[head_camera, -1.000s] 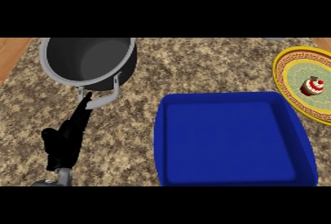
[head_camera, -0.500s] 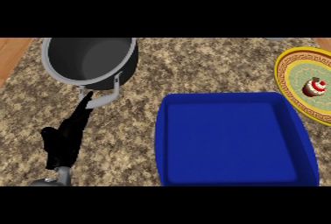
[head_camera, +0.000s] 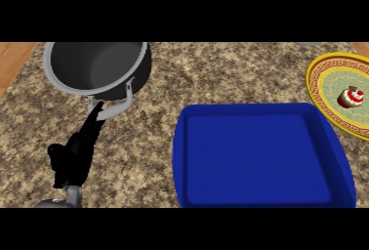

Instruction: Pick the cupcake from the tray and place it in the plate

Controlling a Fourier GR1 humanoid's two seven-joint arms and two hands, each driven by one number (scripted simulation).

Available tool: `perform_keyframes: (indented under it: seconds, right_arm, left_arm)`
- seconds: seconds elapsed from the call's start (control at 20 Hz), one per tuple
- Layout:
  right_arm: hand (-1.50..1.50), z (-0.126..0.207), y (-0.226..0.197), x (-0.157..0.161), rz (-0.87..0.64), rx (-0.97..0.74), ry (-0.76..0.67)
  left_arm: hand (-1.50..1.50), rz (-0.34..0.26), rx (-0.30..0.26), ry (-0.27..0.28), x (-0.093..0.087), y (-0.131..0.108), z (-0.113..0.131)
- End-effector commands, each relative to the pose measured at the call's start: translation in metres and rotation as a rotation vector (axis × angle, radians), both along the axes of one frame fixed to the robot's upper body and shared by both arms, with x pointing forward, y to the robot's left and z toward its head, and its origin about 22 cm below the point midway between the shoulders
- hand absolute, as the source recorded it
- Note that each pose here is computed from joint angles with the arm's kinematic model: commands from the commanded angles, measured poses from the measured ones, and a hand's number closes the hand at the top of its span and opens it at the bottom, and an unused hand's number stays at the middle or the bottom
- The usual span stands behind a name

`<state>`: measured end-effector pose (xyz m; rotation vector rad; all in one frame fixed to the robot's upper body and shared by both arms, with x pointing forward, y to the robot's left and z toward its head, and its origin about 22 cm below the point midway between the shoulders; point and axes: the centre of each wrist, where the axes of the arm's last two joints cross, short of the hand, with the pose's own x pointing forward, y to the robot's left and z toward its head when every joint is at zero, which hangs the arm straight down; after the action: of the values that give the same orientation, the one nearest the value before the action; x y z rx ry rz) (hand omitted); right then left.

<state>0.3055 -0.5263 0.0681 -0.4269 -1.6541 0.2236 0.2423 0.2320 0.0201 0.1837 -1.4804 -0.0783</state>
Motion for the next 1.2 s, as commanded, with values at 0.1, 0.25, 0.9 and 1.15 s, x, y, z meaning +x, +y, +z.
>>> perform_keyframes:
  seconds: [0.1, 0.25, 0.9, 1.15]
  right_arm:
    - [-1.50, 0.002, -0.004, -0.004, -0.025, -0.042, 0.003]
    - [-1.50, -0.007, -0.010, -0.015, -0.058, -0.045, 0.018]
    - [-1.50, 0.002, -0.033, -0.038, -0.157, -0.049, 0.003]
    - [-1.50, -0.002, -0.039, -0.050, -0.170, -0.043, -0.014]
  left_arm:
    - [0.00, 0.035, 0.020, 0.142, 0.008, 0.003, -0.022]
    - [0.00, 0.048, 0.009, 0.148, 0.004, 0.010, -0.028]
    - [0.00, 0.029, -0.004, 0.141, -0.002, 0.007, -0.017]
    - [0.00, 0.037, -0.013, 0.137, 0.004, 0.006, -0.015]
